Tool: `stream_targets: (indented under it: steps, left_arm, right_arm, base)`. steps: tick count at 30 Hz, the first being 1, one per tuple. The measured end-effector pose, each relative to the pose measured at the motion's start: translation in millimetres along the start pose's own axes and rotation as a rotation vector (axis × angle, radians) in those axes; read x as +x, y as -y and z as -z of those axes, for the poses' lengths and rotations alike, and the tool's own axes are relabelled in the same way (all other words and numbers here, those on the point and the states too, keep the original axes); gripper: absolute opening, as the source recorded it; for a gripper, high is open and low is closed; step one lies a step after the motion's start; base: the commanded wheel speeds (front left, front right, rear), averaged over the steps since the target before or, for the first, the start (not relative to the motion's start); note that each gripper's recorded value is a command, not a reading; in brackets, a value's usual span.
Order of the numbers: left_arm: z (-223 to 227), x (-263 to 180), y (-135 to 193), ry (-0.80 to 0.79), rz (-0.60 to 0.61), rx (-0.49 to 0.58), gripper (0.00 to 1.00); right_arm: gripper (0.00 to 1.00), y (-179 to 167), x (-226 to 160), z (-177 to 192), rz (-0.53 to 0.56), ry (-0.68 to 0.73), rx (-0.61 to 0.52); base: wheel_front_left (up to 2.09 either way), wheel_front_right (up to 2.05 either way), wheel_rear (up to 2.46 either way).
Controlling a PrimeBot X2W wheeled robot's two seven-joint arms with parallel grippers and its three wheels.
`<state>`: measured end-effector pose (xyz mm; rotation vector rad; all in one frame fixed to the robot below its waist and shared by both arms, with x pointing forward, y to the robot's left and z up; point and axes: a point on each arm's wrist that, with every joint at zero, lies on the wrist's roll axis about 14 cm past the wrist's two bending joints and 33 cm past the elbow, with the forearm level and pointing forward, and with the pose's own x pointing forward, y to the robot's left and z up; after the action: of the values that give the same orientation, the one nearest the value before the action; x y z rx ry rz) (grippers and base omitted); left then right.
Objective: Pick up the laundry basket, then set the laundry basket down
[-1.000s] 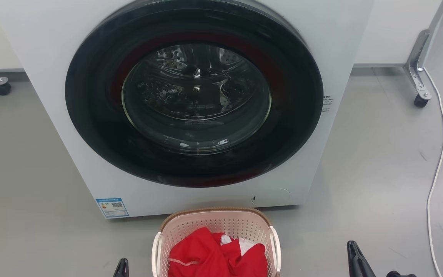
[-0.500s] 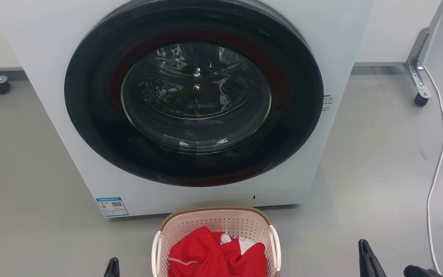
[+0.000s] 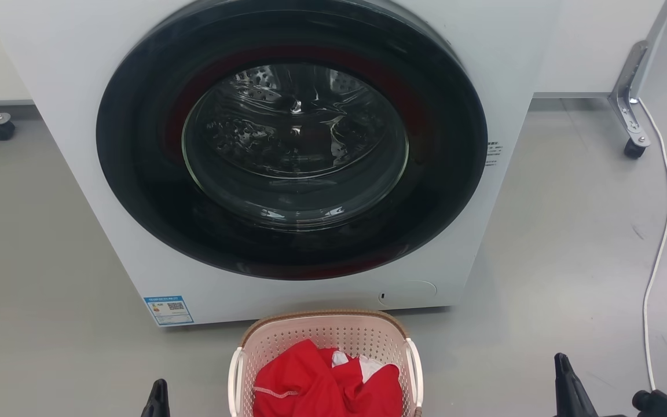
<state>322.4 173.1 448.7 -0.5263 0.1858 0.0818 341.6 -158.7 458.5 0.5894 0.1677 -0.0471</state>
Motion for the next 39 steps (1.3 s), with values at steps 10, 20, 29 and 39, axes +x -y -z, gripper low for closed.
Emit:
stream_targets:
  steps: [10, 20, 29, 39]
  left_arm:
    - [-2.7, 8.1, -2.7, -0.016, -0.007, -0.146, 0.00]
    - [-3.9, 14.9, -4.7, -0.035, -0.009, -0.301, 0.00]
    - [-8.8, 22.1, -3.5, -0.038, 0.003, -0.438, 0.00]
    - [-14.8, 29.3, -2.3, -0.035, 0.018, -0.595, 0.00]
  right_arm:
    - [0.00, 7.0, 6.1, -3.4, 0.021, -0.016, 0.143]
    - [0.00, 10.4, 12.1, -9.5, 0.023, -0.015, 0.290]
    - [0.00, 13.9, 16.7, -14.1, 0.021, -0.016, 0.421]
    - [0.00, 17.4, 21.2, -21.2, 0.013, -0.006, 0.566]
  base:
    - [0.00, 0.00, 0.00]
    - [0.00, 0.00, 0.00]
    - [0.00, 0.00, 0.00]
    - [0.00, 0.00, 0.00]
